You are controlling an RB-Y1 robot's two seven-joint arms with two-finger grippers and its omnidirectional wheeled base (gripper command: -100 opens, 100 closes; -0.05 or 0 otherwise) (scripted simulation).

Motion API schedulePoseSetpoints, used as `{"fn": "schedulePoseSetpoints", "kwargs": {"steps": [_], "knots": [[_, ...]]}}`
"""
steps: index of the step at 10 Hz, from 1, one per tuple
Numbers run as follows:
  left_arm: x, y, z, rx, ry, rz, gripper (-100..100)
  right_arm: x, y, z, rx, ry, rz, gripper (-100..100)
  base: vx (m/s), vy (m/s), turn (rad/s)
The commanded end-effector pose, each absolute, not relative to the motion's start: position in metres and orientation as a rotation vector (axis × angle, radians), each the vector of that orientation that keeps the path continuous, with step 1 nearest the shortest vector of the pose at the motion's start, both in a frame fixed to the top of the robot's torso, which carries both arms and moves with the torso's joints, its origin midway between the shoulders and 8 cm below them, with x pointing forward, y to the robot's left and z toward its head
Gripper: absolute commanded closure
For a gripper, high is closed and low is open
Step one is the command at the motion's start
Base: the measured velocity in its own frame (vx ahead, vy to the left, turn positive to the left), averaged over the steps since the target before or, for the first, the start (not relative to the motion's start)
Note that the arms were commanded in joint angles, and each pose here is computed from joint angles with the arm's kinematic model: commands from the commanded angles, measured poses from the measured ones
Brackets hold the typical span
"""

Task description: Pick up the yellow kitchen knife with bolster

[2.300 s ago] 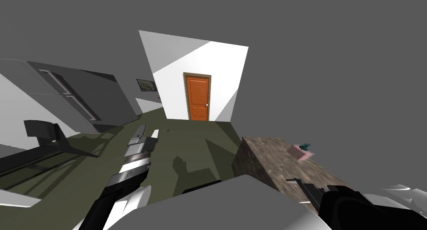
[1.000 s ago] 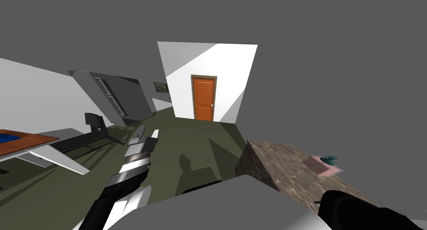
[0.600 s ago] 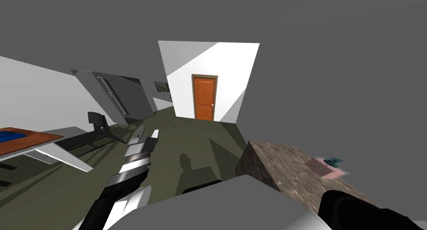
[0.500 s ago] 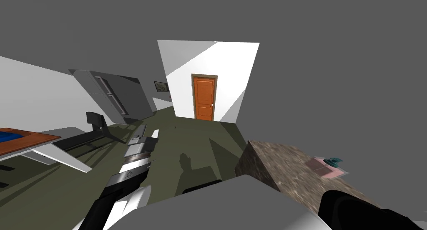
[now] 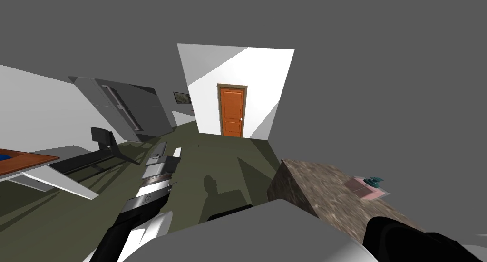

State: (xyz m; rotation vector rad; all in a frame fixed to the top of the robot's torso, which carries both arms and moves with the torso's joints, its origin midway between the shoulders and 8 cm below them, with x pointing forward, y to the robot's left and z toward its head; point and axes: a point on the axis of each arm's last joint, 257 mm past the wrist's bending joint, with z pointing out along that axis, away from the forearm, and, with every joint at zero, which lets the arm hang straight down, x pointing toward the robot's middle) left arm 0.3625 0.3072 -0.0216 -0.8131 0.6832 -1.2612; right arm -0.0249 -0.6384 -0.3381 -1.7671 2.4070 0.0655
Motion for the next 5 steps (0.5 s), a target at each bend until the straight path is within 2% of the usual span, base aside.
{"fn": "schedulePoseSetpoints", "kwargs": {"steps": [1,4,5], "knots": [[0.3625,0.3072,-0.0216,-0.813,0.683,-1.261,0,-0.0166,-0.6370,-0.3315,-1.776,2.400,0.070,100,-0.026,-0.017,-0.043],[0.3625,0.3072,-0.0216,-0.813,0.683,-1.261,0,-0.0105,-0.6364,-0.3273,-1.781,2.395,0.074,100,-0.017,-0.014,-0.034],[0.3625,0.3072,-0.0216,-0.813,0.683,-1.261,0,-0.0095,-0.6363,-0.3272,-1.780,2.396,0.073,0,0.000,0.000,0.000]]}}
